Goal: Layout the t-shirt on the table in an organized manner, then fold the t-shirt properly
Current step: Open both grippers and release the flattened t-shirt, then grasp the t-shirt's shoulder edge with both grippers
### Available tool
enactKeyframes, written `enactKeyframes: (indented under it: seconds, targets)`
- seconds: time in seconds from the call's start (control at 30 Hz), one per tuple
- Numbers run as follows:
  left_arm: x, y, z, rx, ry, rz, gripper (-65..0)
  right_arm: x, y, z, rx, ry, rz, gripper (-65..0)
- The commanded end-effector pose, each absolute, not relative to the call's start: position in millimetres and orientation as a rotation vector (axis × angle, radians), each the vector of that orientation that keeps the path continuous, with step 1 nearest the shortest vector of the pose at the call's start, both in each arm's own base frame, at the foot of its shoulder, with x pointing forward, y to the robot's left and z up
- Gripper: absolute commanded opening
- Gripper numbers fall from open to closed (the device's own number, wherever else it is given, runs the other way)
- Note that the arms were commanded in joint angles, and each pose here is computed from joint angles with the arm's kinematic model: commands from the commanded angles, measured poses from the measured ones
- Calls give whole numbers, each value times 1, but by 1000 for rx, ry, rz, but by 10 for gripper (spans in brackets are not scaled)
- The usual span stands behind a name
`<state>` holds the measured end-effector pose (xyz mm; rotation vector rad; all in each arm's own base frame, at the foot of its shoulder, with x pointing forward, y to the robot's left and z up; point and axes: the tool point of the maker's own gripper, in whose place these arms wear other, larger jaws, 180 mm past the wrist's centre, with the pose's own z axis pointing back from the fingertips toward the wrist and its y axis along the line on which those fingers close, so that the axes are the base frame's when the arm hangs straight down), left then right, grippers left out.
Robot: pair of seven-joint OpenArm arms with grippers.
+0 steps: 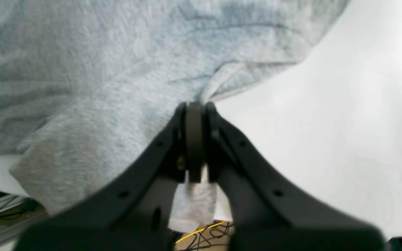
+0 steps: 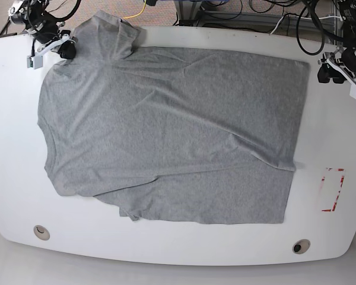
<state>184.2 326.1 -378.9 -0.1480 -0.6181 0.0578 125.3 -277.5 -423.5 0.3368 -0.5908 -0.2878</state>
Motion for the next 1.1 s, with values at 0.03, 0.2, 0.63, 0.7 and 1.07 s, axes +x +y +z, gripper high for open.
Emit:
enactKeyframes:
  seconds: [0.03,0.2,0.63,0.7,1.07]
  targets:
    - [193,317,-380,-182,-636,28,-342,123,-284,-420,316,-587,-275,-650]
    - [199,304,-384,-210,-643,0,-340,123,-284,-421,317,-586,-276,-650]
    - [193,280,-399,-263,-614,7,-342,123,-284,-421,317,-586,-276,-650]
    - [188,280,-401,-263,-603,9,-342,123,-284,-421,317,-586,-276,-650]
    - [174,288,-410,-210,-546,-9,-342,123,-283,-421,318,-586,-277,-650]
